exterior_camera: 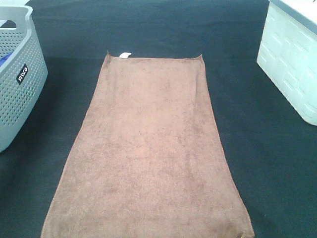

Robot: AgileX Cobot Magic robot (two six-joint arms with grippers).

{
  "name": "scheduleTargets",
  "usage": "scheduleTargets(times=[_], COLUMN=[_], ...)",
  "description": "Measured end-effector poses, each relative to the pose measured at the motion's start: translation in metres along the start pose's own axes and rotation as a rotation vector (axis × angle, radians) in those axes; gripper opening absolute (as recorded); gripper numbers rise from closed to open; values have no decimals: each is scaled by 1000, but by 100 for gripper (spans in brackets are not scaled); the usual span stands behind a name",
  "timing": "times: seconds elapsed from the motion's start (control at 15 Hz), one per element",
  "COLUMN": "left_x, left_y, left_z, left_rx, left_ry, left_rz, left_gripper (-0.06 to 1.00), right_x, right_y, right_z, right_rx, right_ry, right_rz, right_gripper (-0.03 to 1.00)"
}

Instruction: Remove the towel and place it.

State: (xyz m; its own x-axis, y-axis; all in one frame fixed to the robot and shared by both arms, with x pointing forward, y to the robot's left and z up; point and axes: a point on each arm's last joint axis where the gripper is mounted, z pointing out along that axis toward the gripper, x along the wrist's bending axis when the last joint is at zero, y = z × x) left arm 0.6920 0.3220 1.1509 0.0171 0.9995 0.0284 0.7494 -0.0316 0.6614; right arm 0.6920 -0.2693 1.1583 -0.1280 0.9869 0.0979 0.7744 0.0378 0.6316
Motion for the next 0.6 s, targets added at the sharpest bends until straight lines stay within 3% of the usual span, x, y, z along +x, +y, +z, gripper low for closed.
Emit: scheduleTargets(times=[0.2, 0.4, 0.6], left_x=[10, 12, -1], left_y=[-19, -79, -157], left_z=[-26, -71, -143], left_rx=[46, 74, -37], left_ry=[1, 20, 31], left_rz=[-21, -45, -65], left_gripper=[85, 84, 84], right_x=[3, 10, 19], right_y=[-7, -50, -145], right_z=[-25, -73, -135], right_rx=[-4, 55, 125], right_ry=[0, 1, 0], right_rz=[2, 33, 46], right_gripper=[65, 65, 65])
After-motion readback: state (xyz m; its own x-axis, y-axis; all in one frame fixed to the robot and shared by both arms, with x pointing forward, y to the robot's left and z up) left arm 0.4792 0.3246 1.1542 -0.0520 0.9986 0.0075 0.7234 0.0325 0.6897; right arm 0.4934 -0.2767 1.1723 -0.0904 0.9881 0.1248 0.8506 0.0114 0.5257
